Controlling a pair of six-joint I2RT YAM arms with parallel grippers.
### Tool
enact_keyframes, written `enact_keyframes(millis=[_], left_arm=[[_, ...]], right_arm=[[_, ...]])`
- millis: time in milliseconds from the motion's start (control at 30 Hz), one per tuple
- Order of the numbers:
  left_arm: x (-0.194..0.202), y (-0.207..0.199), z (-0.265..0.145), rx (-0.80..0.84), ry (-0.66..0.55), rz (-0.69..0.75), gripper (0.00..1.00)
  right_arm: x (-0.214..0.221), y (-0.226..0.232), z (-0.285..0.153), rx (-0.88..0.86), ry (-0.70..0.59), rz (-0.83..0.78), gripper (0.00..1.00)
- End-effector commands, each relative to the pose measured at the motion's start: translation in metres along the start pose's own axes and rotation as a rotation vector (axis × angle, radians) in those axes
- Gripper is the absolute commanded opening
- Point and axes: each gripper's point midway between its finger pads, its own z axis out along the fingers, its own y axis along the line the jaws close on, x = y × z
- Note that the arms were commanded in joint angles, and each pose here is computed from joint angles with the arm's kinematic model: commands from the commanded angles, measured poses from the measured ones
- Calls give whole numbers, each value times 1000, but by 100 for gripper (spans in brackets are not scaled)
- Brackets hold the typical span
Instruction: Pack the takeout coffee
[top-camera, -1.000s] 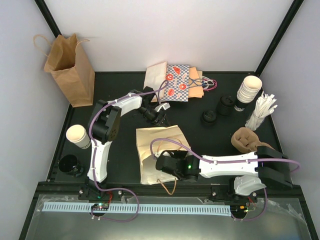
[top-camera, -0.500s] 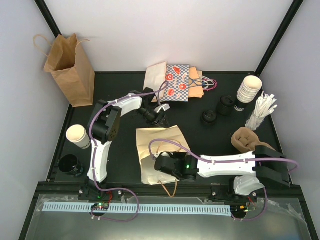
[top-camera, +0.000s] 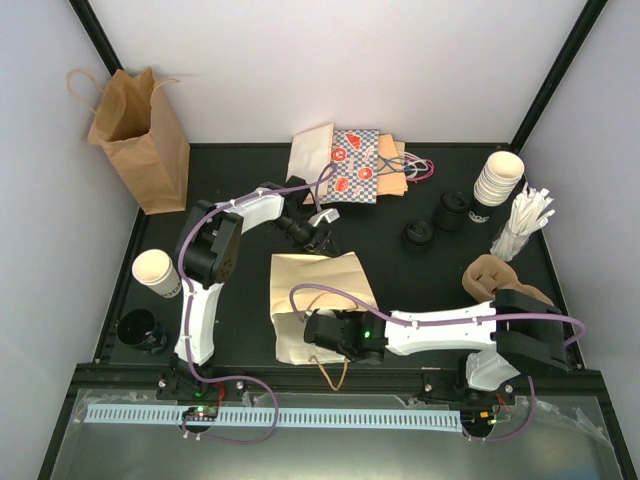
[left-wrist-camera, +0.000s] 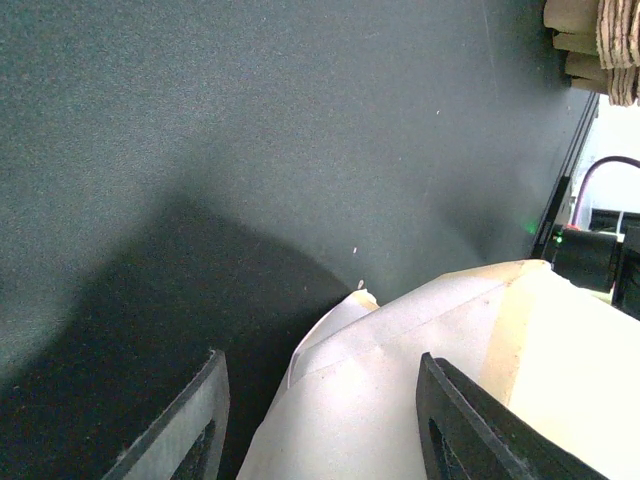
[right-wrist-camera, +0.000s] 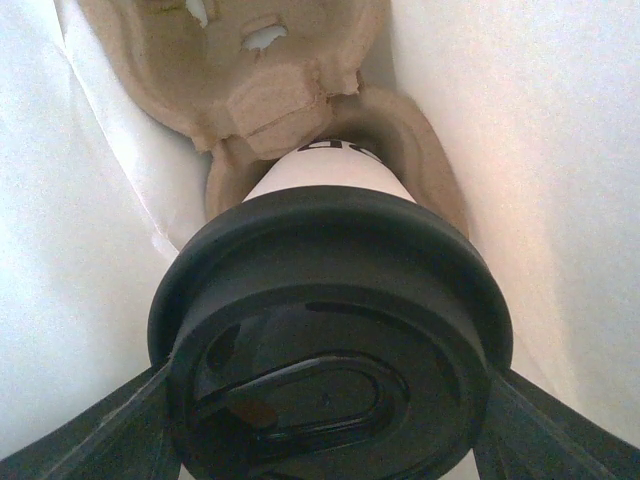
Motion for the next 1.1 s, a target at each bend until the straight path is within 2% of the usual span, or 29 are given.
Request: enact_keyframes(millis=[0,267,633,1067], left_arm=[[10,-20,-1,26,30,-5,53],[6,-25,-15,3,-35,-32,54],[7,-25,-22,2,-75,-50,51],[14,-24,-17,31,-74,-74,50]], right_arm=[[18,21,9,-74,70,-91,69],[11,17,8,-74,83,-77,68],[23,7,12,-90,164,60,64],[19,18,25,-93,174,-21,63]])
